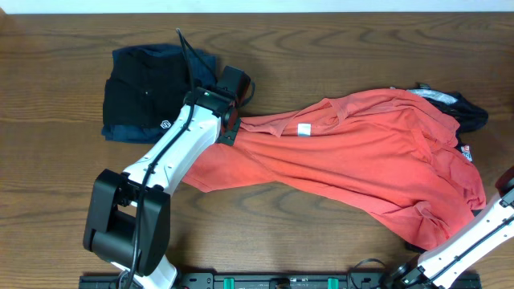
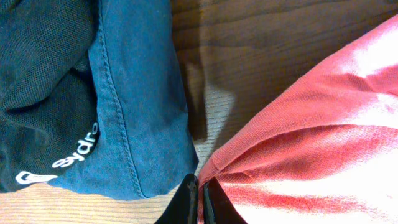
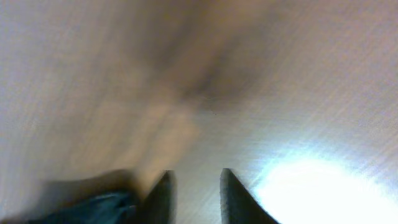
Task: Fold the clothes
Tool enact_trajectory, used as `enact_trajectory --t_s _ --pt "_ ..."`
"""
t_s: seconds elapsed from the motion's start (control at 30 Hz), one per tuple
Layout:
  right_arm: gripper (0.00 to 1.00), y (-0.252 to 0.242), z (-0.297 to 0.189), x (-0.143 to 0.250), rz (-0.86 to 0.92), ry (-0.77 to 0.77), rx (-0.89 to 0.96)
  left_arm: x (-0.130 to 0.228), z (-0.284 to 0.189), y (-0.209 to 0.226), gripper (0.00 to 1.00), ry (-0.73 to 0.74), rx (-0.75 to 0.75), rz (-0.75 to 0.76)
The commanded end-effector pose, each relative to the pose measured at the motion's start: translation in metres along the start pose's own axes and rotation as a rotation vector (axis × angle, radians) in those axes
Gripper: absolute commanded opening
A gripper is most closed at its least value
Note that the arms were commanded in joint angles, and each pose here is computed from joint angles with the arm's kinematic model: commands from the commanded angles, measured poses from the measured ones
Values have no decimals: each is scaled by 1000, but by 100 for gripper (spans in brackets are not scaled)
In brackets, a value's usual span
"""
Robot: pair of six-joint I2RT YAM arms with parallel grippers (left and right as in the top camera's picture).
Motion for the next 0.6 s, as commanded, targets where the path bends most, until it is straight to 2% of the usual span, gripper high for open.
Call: enact_trajectory --t_s 0.0,0.1,0.17,0.23,0.33,0.47,0.57 --pt "48 64 -9 3 -93 5 -314 -1 0 8 6 -5 -33 -27" --pt "54 90 1 22 -132 72 -328 -1 0 8 7 -8 -32 -29" --pt "64 107 12 35 -181 109 -300 -2 0 8 17 -11 -31 -42" --pt "68 131 23 47 -257 129 -285 -2 0 7 27 -9 -27 -48" --pt "83 157 36 62 -342 150 -234 -2 0 7 42 -9 -27 -48" --pt "84 179 48 73 -422 152 -120 -1 0 3 45 -2 -2 -55" --pt "83 187 55 76 -429 133 -28 0 0 -10 44 12 76 -58"
Point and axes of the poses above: each gripper's point midway between its finger pads, its own z axis out along the fingers, its own y axis along the line the jaws close on, x = y × z, the point moved 1 cm from there along -z, back along the fingers, and after that the axes turned 13 degrees about -z, right-handed, at the moved point
